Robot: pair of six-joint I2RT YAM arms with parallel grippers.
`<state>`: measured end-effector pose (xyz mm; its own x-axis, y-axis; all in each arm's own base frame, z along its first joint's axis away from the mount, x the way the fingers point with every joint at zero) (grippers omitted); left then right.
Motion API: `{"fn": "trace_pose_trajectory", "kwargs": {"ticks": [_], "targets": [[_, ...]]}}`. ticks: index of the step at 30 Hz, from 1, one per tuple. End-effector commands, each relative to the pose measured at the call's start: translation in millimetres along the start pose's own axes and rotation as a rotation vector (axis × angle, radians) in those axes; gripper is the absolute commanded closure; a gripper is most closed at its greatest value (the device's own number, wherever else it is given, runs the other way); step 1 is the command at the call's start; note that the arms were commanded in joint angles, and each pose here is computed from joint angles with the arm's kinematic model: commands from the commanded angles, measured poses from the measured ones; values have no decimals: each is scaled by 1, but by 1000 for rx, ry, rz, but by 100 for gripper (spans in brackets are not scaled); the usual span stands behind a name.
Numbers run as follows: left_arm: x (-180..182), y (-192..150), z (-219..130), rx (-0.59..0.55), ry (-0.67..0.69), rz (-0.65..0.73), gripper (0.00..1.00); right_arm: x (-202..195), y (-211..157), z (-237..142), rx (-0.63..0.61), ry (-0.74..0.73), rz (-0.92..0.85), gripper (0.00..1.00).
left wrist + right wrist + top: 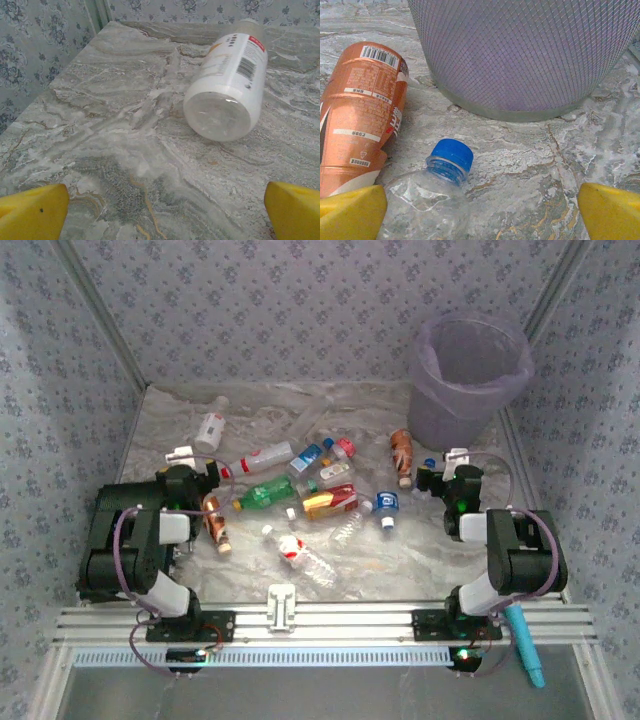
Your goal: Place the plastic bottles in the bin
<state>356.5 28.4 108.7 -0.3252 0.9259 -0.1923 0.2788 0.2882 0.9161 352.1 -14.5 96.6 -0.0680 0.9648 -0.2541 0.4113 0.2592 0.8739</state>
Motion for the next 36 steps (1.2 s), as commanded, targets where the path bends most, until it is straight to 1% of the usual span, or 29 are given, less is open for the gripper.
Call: {"fn": "trace_pose_trajectory", "kwargs": {"ticks": [1,32,36], "targets": [[0,-2,-1,-9,5,-4,0,-3,4,2,-7,-21,5,0],[1,-3,-1,-5,6,-4,0,-3,3,2,-1,-19,8,0],[-2,-3,0,14,-37,-2,0,-3,3,2,-1,-19,9,0]]}}
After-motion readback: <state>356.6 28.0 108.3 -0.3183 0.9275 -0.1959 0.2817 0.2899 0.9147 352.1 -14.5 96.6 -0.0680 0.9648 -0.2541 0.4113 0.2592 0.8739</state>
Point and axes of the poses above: each hand's point on the last joint's axis, 136 mm out from that joint toward the fingers, its own z axis out along the fingers, its own x axis along the line the jaws close on, y = z × x, the point moved 4 cm from there along -z, back along the fingers, and after that the axes turned 14 degrees about -z, right-handed, at the moved point
